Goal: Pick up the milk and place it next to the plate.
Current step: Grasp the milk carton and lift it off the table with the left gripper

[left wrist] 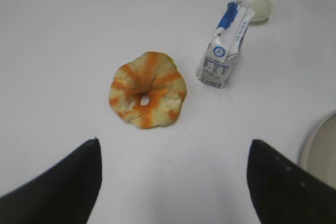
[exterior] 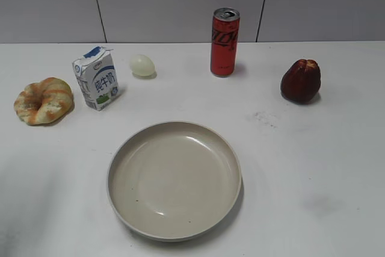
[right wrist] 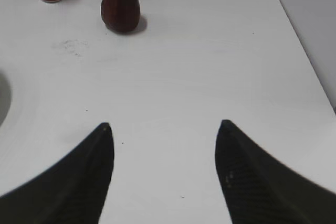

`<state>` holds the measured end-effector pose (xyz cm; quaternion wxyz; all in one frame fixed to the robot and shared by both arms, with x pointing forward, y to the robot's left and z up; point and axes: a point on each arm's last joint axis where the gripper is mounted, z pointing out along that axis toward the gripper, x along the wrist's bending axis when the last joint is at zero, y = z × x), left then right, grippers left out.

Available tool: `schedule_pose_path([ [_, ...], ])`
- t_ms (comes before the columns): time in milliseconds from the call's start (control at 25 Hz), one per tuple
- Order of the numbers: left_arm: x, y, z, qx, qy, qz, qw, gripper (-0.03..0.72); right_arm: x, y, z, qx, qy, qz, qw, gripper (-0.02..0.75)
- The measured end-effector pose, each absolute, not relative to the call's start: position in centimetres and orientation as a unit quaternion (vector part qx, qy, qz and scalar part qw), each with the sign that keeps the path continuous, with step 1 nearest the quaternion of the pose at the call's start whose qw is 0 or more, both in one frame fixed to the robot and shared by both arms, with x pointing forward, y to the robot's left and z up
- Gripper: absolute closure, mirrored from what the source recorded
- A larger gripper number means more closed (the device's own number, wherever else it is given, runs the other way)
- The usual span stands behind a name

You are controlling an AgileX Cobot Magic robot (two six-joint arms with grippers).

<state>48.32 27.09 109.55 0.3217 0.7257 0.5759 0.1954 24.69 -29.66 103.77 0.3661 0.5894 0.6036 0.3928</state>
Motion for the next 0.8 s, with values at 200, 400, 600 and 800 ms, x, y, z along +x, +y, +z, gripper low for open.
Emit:
schedule_pose_path([
  [200,55.0,24.6,110.0,0.778,0.534,0.135,0.302,0.022,24.7,-29.7,103.8,0.589,0.604,0.393,0.366,0.274],
  [400,60.3,21.4,108.1,0.819,0.493,0.094,0.280,0.021,24.7,-29.7,103.8,0.589,0.604,0.393,0.366,0.274],
  [600,63.7,19.5,104.7,0.846,0.463,0.068,0.256,0.021,24.7,-29.7,103.8,0.589,0.604,0.393,0.366,0.274],
  [800,65.9,18.8,101.6,0.858,0.451,0.055,0.239,0.021,24.7,-29.7,103.8,0.589,0.604,0.393,0.366,0.274],
])
